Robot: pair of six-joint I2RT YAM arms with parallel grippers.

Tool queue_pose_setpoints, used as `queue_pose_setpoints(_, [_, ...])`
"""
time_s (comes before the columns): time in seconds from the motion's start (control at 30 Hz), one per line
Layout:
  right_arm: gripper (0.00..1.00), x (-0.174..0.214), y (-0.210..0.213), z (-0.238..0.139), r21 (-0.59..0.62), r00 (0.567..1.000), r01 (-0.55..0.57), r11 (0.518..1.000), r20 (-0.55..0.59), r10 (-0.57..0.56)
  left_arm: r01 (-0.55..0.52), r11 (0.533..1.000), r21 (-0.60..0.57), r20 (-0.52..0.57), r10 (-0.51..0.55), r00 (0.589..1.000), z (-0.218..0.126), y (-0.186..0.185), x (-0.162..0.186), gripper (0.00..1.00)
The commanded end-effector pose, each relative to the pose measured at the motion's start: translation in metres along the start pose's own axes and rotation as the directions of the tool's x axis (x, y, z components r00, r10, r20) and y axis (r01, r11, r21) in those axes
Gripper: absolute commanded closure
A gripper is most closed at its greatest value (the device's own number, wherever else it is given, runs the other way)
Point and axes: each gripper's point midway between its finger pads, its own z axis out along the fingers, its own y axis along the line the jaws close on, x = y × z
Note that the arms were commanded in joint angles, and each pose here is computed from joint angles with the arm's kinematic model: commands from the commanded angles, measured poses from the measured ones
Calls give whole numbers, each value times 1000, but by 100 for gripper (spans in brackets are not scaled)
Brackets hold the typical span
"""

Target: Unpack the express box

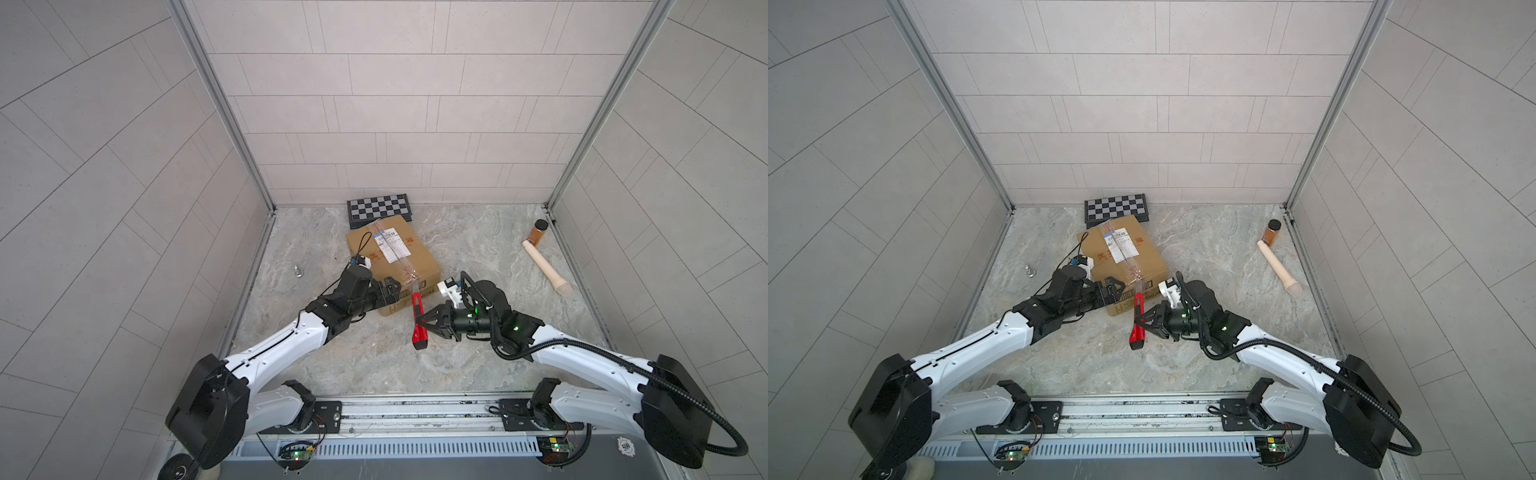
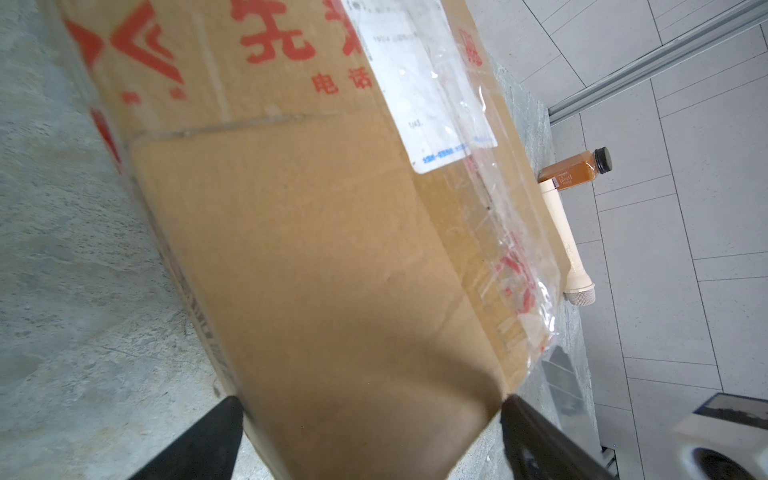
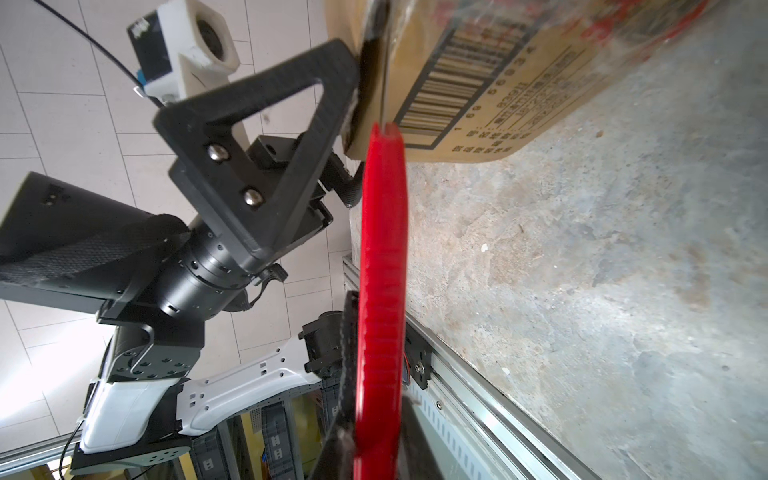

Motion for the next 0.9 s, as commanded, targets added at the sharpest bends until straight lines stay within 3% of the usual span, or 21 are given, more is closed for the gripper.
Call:
queue_pose_setpoints(0.0, [100,7,17,4,-58,994,98,993,-42,-101,-27,997,77,41,24,999,-9,-20,-13,0])
queue_pose_setpoints(0.2, [100,12,19,7,-62,987,130,990,-85,-135,-13,997,78,43,9,999,-8,-17,-14,0])
queue_pose_setpoints(0.47, [100,10,51,2,-132,979,177,975,-80,-189,-1,996,88,40,-2,999,-5,-17,-16,0])
queue_pose_setpoints(0.7, [100,10,18,16,-29,985,124,992,-119,-126,1,996,90,43,-5,999,-6,-18,-16,0])
queue_pose_setpoints(0.87, [100,13,11,5,46,982,150,988,-126,-144,0,997,78,44,-3,999,-5,-15,-17,0])
